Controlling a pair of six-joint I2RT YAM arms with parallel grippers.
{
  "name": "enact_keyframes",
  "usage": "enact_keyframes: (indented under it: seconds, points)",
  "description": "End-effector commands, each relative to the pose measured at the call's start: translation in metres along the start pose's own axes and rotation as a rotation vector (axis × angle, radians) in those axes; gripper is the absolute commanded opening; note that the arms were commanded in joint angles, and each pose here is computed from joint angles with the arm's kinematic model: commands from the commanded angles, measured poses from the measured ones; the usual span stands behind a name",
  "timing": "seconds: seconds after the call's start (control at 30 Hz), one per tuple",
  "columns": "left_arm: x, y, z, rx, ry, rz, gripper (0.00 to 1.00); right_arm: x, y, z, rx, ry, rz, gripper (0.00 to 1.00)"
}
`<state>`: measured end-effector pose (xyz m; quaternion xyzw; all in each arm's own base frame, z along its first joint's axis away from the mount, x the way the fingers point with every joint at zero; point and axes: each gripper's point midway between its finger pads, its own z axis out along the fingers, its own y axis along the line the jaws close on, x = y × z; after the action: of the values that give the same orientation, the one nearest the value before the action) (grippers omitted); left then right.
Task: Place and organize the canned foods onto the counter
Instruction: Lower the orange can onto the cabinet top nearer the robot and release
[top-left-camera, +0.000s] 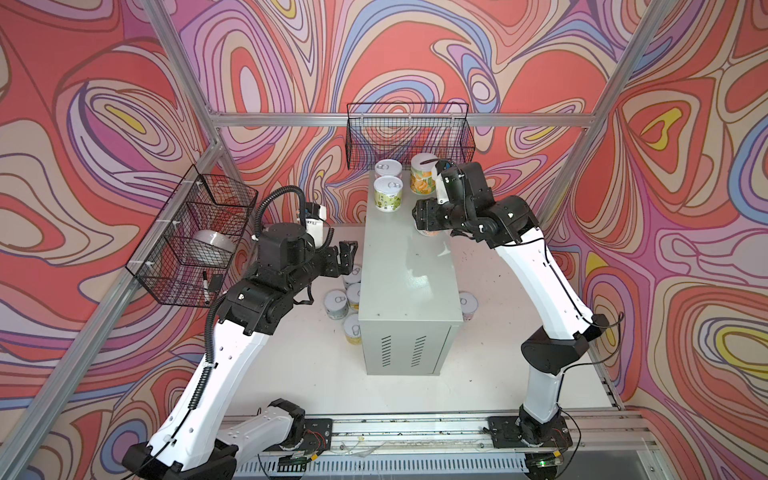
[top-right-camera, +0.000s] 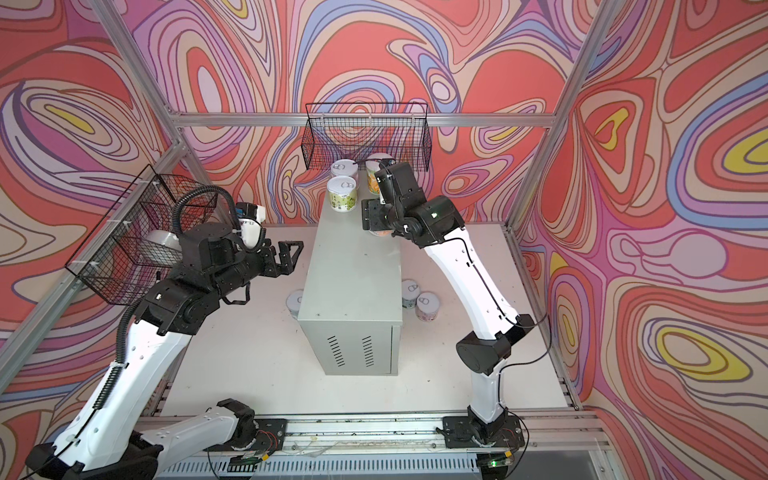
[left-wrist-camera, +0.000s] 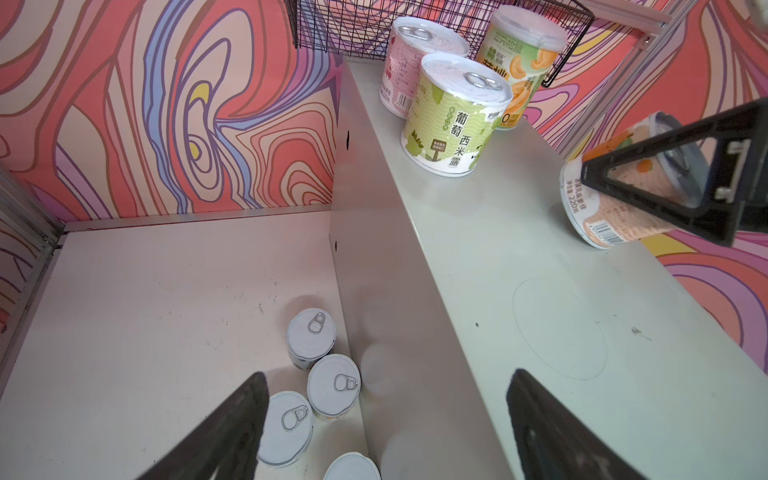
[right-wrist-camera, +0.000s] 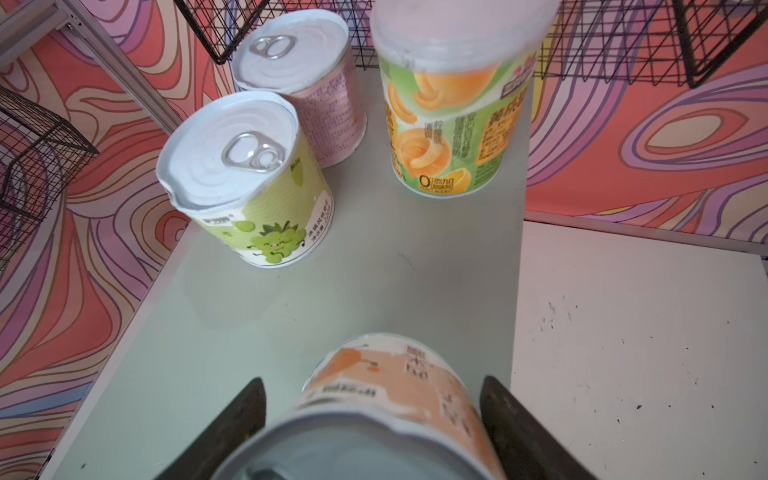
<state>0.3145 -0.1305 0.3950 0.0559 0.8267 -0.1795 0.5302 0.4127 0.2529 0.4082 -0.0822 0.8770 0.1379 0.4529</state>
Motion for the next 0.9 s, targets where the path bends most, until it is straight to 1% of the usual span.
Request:
enact_keyframes:
  seconds: [0.0,0.07,0.1,0.13,0.17,0.2,0.37,0.43,0.5,0.6,0.77,0.87]
  points:
    - [-0.003,0.001,0.002,-0.002,-0.021,-0.002,0.9,-0.008,0.002,0.006,0.01,-0.036,0.01,0.32]
    - [-0.003,0.001,0.003,-0.002,-0.016,0.0,0.91,-0.009,0.002,0.009,0.018,-0.038,0.01,0.54]
    - [-0.002,0.001,0.004,-0.004,-0.015,0.0,0.91,-0.009,0.002,0.01,0.02,-0.039,0.009,0.62]
    - [-0.002,0.001,0.004,-0.004,-0.015,0.001,0.91,-0.009,0.002,0.012,0.023,-0.038,0.01,0.73]
    - [-0.002,0.001,0.005,-0.005,-0.012,0.003,0.91,-0.01,0.002,0.012,0.024,-0.042,0.009,0.79]
    - [-0.002,0.002,0.006,-0.007,-0.013,0.003,0.91,-0.011,0.001,0.013,0.026,-0.045,0.008,0.79]
    - [-0.003,0.002,0.008,-0.008,-0.012,0.006,0.91,-0.017,0.004,0.015,0.022,-0.066,0.008,0.92]
    - [-0.003,0.001,0.009,-0.008,-0.01,0.008,0.91,-0.019,0.004,0.016,0.022,-0.075,0.007,0.95]
    - [-0.004,0.002,0.009,-0.011,-0.011,0.01,0.91,-0.025,0.004,0.014,0.021,-0.093,0.011,0.95]
    - [-0.006,0.003,0.008,-0.017,-0.015,0.016,0.91,-0.042,0.006,0.001,0.006,-0.16,0.019,0.95]
    - [-0.009,0.003,0.005,-0.021,-0.026,0.021,0.92,-0.076,0.009,-0.037,-0.028,-0.299,0.02,0.93]
    - [-0.005,0.004,0.003,-0.021,-0.022,0.017,0.92,-0.085,0.006,-0.061,-0.034,-0.346,0.017,0.93]
